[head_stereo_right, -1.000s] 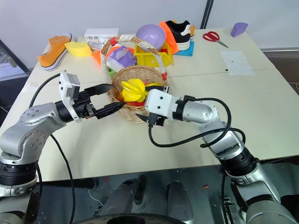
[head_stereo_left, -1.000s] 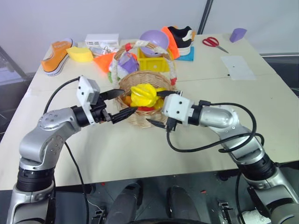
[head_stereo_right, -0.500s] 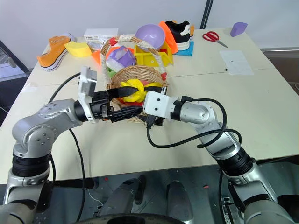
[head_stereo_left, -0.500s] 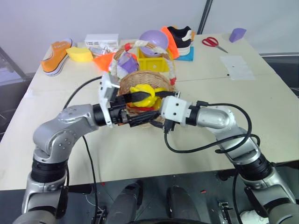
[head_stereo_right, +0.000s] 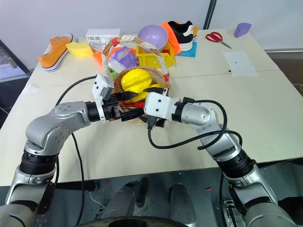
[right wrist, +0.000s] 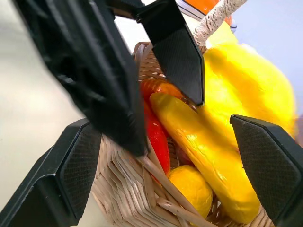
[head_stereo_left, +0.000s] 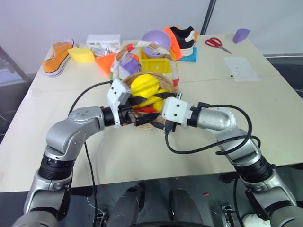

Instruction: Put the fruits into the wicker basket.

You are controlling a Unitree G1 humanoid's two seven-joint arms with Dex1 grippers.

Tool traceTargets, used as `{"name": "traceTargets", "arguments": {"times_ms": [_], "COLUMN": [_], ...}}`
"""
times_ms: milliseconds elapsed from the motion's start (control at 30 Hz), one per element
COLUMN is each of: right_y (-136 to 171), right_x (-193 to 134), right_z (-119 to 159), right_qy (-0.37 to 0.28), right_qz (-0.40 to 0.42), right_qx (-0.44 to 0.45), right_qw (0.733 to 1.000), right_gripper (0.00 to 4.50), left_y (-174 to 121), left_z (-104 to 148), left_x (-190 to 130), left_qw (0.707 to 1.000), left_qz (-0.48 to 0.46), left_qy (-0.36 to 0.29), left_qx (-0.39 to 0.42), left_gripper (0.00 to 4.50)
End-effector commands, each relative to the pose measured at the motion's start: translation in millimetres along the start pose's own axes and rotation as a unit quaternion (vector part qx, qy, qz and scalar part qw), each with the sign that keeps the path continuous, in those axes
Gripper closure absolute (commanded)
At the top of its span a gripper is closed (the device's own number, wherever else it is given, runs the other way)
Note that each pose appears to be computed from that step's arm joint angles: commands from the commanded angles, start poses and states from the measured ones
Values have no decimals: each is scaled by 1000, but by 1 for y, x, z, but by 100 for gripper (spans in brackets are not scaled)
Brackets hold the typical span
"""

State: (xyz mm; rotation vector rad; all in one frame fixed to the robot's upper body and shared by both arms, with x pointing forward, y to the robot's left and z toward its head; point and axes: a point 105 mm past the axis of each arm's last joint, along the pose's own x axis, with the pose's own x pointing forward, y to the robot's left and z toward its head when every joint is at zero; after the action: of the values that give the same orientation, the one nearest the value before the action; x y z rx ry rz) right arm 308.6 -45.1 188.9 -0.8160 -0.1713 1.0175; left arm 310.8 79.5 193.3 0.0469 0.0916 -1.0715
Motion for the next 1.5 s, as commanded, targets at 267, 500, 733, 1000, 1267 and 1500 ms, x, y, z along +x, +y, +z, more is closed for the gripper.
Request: {"name": "traceTargets", "arguments": {"times_ms": [267,500,733,1000,1267,1500], "right_y": [-17,-40,-66,-90,-96,-131], "right_x": [-33,-59,-48,-19,-29,-117], "right_z": [15,-14,-30,-40,-35,-42], "right_qy": [-63,-57,-64,-90,-107,-97], "right_qz": [-40,-118,-175,-208,-228,-347], "right_qx": [105,235,289,350,351,306], "right_qw": [992,963,939,909,902,881], "right_gripper": [8,8,8,59,442,442], "left_y": [19,24,23,16,14,12], "left_z": [28,18,18,4,-1,4], "left_x": [-52,-67,-66,-79,-85,-77], "left_qw": [995,994,994,996,996,996], "left_qz": [34,51,50,47,59,46], "left_qy": [-75,-60,-64,-39,-33,-43], "left_qx": [60,75,74,70,63,65], "left_gripper": [0,0,0,0,0,0]}}
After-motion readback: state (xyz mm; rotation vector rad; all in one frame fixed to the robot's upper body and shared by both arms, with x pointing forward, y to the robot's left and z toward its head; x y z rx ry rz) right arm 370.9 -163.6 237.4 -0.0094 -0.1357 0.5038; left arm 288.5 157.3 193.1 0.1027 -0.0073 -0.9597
